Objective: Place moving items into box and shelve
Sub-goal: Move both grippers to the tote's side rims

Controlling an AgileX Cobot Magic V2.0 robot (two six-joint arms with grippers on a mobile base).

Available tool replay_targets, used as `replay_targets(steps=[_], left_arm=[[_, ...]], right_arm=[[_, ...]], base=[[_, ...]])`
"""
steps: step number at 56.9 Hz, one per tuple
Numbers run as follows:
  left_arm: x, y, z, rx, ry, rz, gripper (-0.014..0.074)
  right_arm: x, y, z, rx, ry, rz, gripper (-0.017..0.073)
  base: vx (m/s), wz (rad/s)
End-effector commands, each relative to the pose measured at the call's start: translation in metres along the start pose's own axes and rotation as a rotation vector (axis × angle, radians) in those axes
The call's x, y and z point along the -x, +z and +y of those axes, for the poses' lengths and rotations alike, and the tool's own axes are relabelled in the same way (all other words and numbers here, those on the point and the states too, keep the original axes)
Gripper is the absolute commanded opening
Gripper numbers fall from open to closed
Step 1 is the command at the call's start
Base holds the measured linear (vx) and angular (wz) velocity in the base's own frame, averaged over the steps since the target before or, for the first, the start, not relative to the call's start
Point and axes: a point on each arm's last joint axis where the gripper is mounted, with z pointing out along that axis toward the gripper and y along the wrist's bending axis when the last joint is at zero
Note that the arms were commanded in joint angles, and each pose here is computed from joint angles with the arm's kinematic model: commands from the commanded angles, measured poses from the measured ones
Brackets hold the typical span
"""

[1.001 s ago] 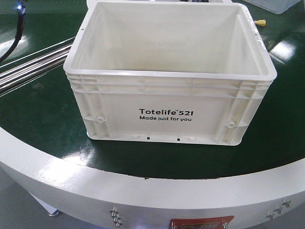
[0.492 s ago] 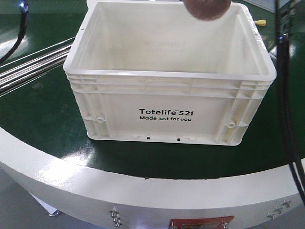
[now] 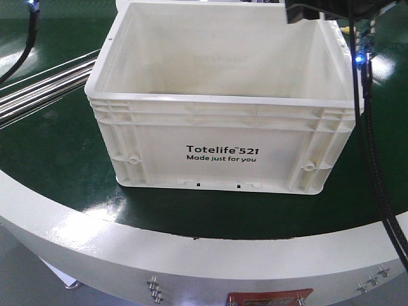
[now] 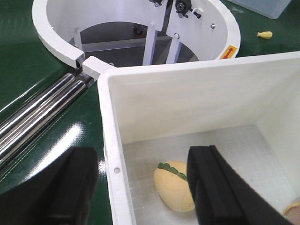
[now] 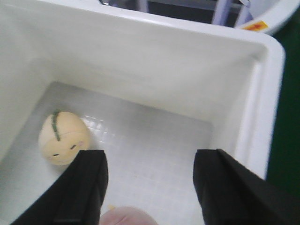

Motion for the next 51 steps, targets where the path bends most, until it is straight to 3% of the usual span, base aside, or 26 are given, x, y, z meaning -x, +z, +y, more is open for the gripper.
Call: replay_targets(steps=[1, 8, 18, 30, 41, 51], left_arm=[[0.015, -0.015, -0.001, -0.008, -0.021, -0.124, 0.0522], [0.015, 0.000, 0.011, 0.025, -0.060, -0.102, 0.0519], [0.010, 0.024, 0.022, 0.035, -0.121, -0.052, 0.0490], [0.004, 0.047, 0.023, 0.032, -0.074, -0.015, 0.0488], [0.000, 0.068, 0.025, 0.033, -0.075, -0.011, 0.0488], [-0.004, 0.082, 0.026, 0.037, -0.066, 0.004, 0.0488]], right_arm=[[0.012, -0.028, -0.013, -0.093, 0.064, -0.118, 0.0455], [0.014, -0.030, -0.022, -0.163, 0.036, -0.126, 0.0430], [0.017, -0.023, -0.022, -0.163, 0.041, -0.121, 0.0426], [0.016, -0.009, -0.025, -0.195, 0.022, -0.083, 0.0426], [0.015, -0.002, -0.029, -0.239, -0.005, -0.066, 0.0426], [0.018, -0.001, -0.032, -0.268, 0.009, -0.102, 0.0426]], base=[[0.00, 0.00], [0.00, 0.00], [0.00, 0.00], [0.00, 0.00], [0.00, 0.00], [0.00, 0.00]])
